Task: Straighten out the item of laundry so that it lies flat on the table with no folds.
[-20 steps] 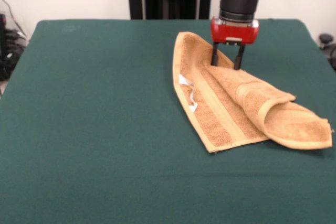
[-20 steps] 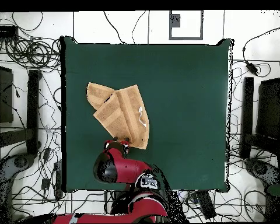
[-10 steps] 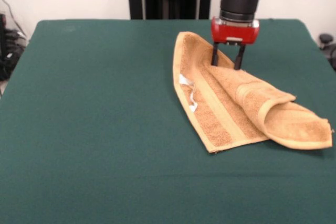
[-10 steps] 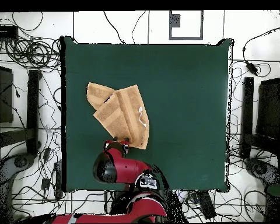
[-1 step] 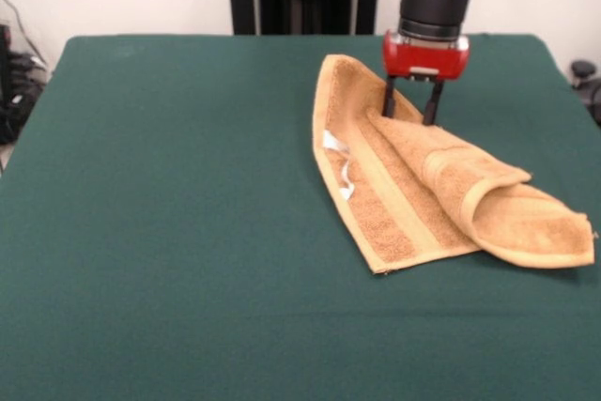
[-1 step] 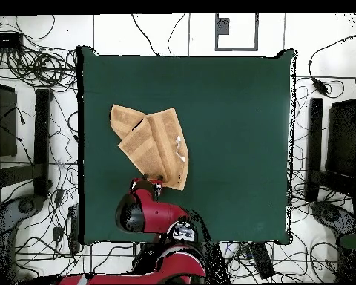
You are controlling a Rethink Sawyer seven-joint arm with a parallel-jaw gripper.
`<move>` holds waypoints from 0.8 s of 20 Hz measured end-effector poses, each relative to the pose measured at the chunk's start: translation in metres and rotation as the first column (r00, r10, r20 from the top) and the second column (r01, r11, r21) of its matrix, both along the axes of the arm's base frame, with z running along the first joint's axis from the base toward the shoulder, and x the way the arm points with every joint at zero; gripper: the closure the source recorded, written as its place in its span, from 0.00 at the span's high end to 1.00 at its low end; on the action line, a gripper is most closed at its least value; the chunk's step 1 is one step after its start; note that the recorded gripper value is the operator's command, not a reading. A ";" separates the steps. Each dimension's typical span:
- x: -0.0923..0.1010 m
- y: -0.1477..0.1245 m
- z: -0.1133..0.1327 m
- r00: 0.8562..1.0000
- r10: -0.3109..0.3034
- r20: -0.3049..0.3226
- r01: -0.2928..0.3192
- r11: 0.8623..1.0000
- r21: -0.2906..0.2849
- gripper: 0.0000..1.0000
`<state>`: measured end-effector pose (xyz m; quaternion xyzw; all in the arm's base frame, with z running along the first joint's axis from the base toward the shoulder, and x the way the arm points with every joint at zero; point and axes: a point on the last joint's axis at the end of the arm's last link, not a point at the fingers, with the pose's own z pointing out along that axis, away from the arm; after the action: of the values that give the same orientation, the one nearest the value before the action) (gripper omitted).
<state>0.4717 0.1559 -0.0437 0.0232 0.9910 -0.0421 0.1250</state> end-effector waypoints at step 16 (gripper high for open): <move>0.001 0.002 0.000 1.000 -0.014 0.000 0.014 1.000 -0.002 1.00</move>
<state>0.4728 0.1576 -0.0441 0.0301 0.9908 -0.0438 0.1247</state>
